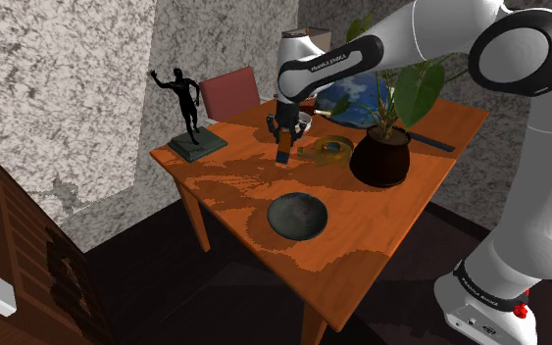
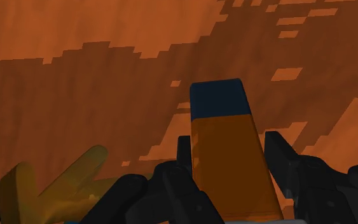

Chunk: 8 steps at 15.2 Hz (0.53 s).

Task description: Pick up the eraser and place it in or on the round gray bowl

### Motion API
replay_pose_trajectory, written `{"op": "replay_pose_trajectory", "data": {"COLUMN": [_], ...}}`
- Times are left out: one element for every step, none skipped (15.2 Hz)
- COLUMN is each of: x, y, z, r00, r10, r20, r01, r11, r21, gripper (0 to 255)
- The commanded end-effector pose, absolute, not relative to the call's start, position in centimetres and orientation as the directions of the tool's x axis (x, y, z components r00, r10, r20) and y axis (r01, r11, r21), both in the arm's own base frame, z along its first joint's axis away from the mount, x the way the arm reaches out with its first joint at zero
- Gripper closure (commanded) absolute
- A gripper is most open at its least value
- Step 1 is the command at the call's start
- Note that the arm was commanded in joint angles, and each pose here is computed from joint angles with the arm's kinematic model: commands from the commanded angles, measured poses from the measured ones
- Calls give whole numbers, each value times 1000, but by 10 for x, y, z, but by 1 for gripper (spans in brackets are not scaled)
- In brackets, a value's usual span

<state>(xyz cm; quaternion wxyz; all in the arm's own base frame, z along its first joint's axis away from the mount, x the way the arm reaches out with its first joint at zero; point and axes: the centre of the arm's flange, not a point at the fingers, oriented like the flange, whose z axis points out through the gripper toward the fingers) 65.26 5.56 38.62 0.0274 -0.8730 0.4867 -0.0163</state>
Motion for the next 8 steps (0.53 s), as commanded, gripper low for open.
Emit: {"op": "replay_pose_trajectory", "data": {"x": [635,624,614,603,592,581,570,559], "y": [66,73,81,88,96,103,111,118], "z": [389,389,389,389,389,389,389,389], "r00": [526,526,526,526,526,526,526,526], "r10": [-851,-851,-851,-851,-851,-851,-851,-851], "r20": [2,2,2,2,2,2,2,2], "r01": [-849,-849,-849,-849,-849,-849,-849,-849], "r11": [-525,-525,-525,-525,-525,-525,-525,-525], "r21": [-64,-64,-64,-64,-64,-64,-64,-64], "gripper": [255,255,255,255,255,255,255,255]}}
